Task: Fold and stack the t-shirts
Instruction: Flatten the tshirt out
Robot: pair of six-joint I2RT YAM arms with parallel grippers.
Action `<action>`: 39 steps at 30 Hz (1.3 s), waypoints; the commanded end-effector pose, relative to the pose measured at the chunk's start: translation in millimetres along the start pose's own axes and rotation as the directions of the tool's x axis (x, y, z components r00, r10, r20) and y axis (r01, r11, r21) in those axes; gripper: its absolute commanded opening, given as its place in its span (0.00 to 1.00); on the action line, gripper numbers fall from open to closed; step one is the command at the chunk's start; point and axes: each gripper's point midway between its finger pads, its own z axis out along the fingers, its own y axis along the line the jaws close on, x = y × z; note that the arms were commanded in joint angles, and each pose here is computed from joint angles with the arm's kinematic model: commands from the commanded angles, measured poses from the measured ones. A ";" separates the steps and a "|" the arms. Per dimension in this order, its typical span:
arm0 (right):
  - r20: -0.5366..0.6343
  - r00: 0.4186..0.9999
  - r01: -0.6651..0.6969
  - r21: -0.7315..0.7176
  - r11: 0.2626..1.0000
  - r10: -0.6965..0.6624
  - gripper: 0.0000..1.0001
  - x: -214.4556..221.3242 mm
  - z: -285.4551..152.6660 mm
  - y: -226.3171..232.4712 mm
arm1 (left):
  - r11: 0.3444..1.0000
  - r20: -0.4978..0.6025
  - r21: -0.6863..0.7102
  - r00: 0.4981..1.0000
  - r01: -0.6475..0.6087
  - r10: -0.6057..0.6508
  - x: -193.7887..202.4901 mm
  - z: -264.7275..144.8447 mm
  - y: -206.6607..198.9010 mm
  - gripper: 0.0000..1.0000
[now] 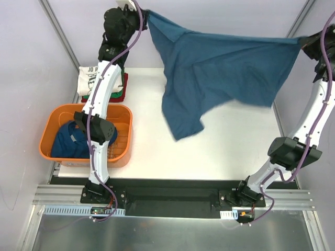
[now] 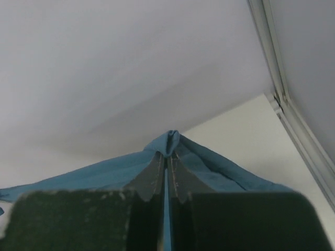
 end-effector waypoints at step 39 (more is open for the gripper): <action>-0.656 0.741 0.308 0.518 0.798 0.141 0.89 324.9 -129.8 -171.0 | 0.918 -0.811 -0.001 0.537 0.396 -0.233 268.2 -355.5 -133.9 0.99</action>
